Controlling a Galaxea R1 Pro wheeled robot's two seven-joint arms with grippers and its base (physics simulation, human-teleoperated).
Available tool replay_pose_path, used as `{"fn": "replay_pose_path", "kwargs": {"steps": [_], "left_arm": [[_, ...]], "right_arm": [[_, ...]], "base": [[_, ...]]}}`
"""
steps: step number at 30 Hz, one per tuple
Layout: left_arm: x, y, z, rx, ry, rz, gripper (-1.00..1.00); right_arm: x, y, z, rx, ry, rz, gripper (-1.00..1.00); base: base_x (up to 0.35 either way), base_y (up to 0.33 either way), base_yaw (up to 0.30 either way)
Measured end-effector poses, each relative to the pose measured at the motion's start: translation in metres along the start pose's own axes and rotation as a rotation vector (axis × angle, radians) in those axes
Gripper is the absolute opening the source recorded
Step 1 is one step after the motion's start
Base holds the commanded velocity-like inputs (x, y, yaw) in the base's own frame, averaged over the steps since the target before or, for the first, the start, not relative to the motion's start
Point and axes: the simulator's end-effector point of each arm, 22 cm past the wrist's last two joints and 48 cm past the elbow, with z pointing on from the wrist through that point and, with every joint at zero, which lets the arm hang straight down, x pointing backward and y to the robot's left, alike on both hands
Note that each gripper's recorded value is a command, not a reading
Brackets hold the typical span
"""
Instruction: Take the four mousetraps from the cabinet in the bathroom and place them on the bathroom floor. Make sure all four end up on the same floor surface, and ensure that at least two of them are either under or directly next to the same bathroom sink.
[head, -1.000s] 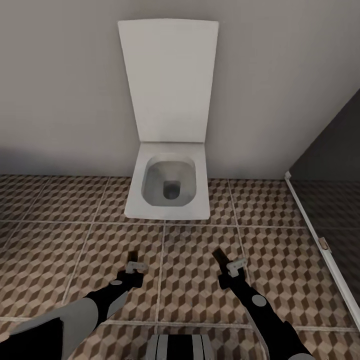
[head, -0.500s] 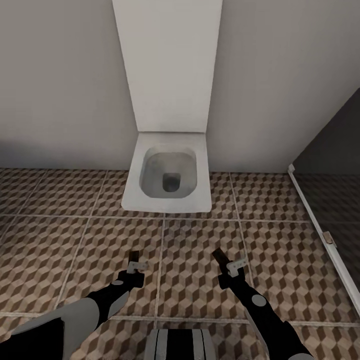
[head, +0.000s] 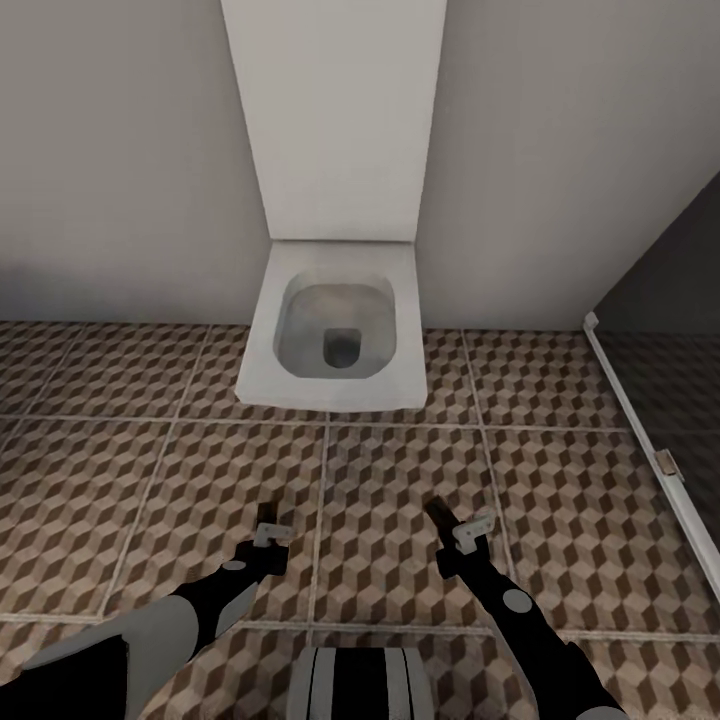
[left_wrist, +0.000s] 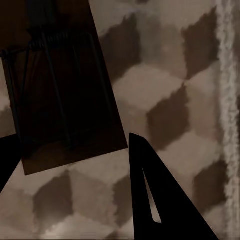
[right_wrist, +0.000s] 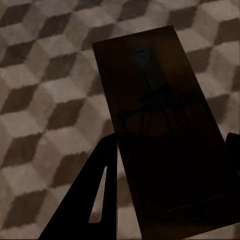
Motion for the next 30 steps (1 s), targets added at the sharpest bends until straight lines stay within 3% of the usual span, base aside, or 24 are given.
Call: {"fn": "replay_pose_path", "kwargs": {"steps": [8, 23, 30], "left_arm": [[0.026, -0.002, 0.013, 0.005, 0.045, -0.003, -1.00], [0.035, 0.000, 0.016, 0.002, 0.061, -0.003, -1.00], [0.034, 0.000, 0.016, 0.002, 0.061, -0.003, -1.00]], "right_arm": [[0.026, 0.005, 0.007, -0.010, 0.043, 0.011, -1.00], [0.034, 0.006, 0.008, -0.016, 0.053, 0.013, -1.00], [0.034, 0.006, 0.008, -0.017, 0.053, 0.015, -1.00]], "base": [[0.000, 0.000, 0.000], [0.002, 0.000, 0.000], [0.248, 0.000, 0.000]]}}
